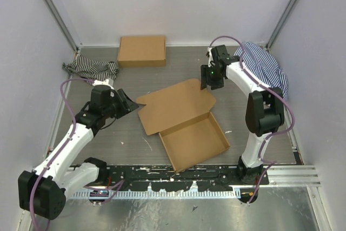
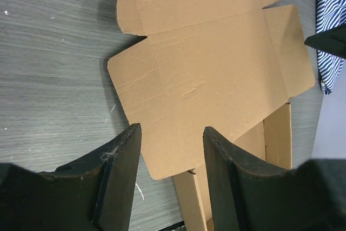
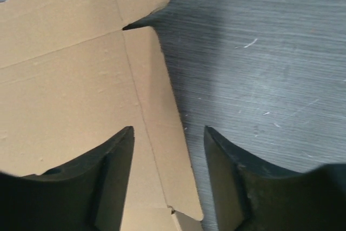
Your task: Fold the paper box
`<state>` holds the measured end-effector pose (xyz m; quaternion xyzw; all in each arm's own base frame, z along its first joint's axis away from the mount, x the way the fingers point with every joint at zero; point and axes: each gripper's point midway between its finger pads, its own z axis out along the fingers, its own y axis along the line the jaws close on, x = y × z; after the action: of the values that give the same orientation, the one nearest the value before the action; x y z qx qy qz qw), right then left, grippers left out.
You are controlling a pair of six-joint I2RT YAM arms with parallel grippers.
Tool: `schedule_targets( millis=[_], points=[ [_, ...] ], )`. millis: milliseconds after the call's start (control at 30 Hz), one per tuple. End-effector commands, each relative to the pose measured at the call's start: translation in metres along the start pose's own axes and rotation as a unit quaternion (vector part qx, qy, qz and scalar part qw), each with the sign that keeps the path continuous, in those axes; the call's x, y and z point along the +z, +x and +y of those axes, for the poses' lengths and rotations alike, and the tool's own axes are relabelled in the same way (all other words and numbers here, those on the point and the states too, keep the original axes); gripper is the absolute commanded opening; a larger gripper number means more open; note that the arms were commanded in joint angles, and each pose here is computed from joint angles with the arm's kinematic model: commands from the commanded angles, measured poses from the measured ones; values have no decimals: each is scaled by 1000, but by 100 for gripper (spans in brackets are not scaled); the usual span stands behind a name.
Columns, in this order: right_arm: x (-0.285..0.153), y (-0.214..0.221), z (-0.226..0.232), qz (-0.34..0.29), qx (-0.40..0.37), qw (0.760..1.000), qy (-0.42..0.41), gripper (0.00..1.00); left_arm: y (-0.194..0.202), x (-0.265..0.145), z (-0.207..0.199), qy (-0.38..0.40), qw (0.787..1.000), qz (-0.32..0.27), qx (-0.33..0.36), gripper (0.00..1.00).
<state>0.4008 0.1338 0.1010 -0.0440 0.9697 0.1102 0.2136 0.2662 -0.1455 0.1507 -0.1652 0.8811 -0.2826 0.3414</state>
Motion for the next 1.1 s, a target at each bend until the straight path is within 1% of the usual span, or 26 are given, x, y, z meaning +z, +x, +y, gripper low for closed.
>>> schedule_targets(
  millis=[0, 67, 267, 333, 400, 467, 533, 600, 733, 833, 1000, 1067],
  points=[
    [-5, -11, 24, -9, -10, 998, -65, 53, 2, -6, 5, -6, 1000, -3, 8, 56],
    [-4, -10, 28, -5, -8, 997, -75, 45, -1, -7, 7, -11, 1000, -9, 12, 56],
    [0, -6, 27, 4, -1, 997, -75, 45, -6, -12, 8, -21, 999, -15, 25, 56],
    [2, -4, 24, 10, -1, 998, -66, 47, -7, -13, 8, -22, 999, -16, 26, 56],
    [2, -5, 15, 5, 0, 999, -41, 57, -7, -15, 8, -23, 999, -17, 28, 56],
    [1, -8, 9, -5, 0, 1000, -22, 63, -7, -16, 8, -23, 999, -18, 29, 56],
    [1, -9, 6, -7, 1, 1000, -15, 66, -7, -17, 8, -22, 999, -19, 30, 57],
    [3, -8, 9, -1, -1, 1000, -25, 66, -6, -17, 9, -23, 999, -19, 30, 57],
    [13, 2, 29, 24, -4, 996, -89, 57, -5, -16, 10, -25, 999, -16, 29, 57],
    [16, 5, 41, 25, -4, 991, -128, 48, -4, -16, 12, -26, 999, -15, 29, 56],
    [23, 5, 44, 28, 4, 990, -137, 35, -3, -18, 14, -30, 999, -18, 31, 56],
    [23, 1, 44, 19, 8, 990, -138, 26, -4, -20, 14, -33, 999, -20, 33, 57]
  ],
)
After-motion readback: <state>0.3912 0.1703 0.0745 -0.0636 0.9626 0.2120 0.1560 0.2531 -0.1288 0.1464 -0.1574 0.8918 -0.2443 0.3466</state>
